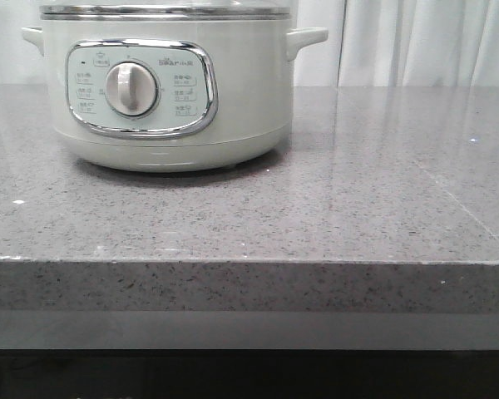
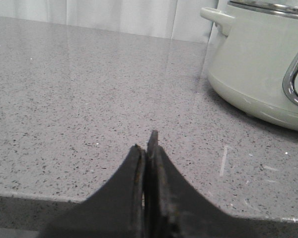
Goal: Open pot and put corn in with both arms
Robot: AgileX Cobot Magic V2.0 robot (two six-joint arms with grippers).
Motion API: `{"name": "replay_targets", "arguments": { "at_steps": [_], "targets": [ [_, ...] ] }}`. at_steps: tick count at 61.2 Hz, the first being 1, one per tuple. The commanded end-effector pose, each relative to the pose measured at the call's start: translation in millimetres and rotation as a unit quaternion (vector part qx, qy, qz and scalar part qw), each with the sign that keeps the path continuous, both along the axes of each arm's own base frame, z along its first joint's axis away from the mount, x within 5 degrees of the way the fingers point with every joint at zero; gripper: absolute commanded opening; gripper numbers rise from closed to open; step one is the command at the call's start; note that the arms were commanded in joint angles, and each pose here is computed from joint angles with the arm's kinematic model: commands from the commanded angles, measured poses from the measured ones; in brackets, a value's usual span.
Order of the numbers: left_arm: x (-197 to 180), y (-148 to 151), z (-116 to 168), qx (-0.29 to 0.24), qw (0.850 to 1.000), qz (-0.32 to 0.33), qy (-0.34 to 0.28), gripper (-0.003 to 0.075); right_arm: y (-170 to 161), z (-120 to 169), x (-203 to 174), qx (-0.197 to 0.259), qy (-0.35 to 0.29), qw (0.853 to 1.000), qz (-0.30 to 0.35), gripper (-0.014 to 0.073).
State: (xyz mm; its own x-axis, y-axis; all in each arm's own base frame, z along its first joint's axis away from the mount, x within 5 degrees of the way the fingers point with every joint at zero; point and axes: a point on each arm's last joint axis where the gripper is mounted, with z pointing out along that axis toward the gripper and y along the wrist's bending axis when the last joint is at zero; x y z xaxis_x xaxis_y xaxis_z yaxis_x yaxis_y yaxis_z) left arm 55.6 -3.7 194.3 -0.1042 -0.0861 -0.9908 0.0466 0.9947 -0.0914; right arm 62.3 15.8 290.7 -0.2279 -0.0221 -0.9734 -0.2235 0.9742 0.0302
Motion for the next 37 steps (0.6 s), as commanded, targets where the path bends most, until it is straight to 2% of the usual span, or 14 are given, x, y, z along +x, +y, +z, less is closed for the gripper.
{"name": "replay_targets", "arguments": {
  "at_steps": [1,26,37],
  "targets": [
    [0,1,4,-0.011,0.999,0.004,-0.043,-0.002,-1,15,1,0.009,-0.047,0.999,-0.007,-0.0116],
    [0,1,4,-0.011,0.999,0.004,-0.043,-0.002,-1,13,2,0.008,-0.057,0.998,-0.011,-0.0116],
    [0,1,4,-0.011,0.999,0.004,-0.043,-0.002,-8,-15,4,0.014,-0.108,0.992,-0.057,-0.0116]
  ]
}}
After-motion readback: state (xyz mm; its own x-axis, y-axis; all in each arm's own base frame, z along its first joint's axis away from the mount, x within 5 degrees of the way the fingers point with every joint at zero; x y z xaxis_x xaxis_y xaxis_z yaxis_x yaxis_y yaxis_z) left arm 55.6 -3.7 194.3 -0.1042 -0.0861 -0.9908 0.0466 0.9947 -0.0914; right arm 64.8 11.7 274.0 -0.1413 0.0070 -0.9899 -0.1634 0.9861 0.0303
